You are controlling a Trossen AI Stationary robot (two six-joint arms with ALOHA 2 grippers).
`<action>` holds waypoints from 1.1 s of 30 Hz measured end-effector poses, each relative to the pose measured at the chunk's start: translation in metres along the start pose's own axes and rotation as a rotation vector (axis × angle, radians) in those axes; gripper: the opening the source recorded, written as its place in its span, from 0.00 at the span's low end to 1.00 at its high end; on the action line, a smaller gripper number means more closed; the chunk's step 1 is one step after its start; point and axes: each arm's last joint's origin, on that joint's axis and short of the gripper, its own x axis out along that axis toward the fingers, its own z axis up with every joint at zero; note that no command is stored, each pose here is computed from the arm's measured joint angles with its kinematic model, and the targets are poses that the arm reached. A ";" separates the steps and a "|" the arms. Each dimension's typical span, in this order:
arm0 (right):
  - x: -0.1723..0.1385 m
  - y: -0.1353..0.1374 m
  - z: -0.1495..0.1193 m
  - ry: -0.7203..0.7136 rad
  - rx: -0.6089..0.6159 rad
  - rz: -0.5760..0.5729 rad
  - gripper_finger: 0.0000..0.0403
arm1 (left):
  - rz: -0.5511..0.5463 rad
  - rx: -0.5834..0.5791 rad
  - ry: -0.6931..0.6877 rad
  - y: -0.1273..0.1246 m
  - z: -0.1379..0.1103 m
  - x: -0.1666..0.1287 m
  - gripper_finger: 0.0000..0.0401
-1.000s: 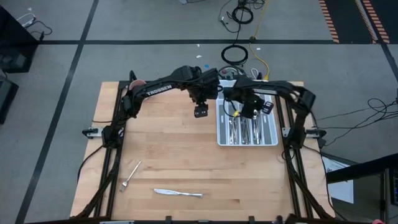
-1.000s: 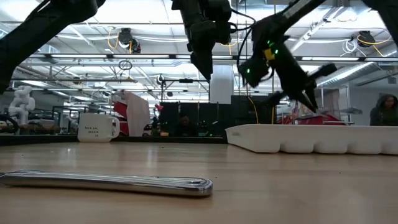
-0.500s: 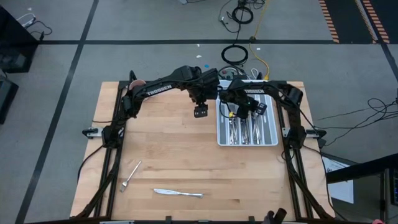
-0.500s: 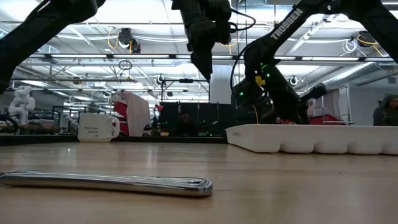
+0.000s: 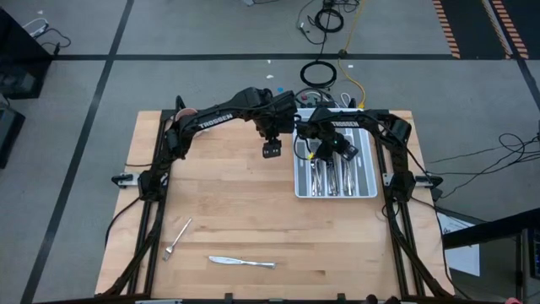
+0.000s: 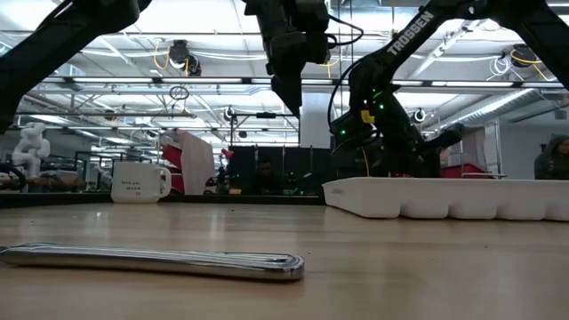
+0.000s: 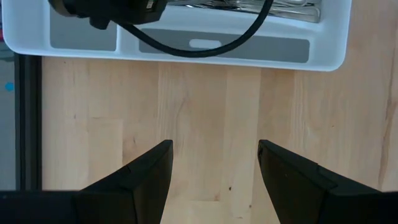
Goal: Sort silverware
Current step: Put the silver spoon into the silverware tray, then put the silver fork into the silverware tray
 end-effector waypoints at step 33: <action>-0.151 0.215 -0.146 -1.242 0.926 -0.376 0.29 | -0.105 -0.510 -0.027 -0.086 -0.162 -0.075 0.60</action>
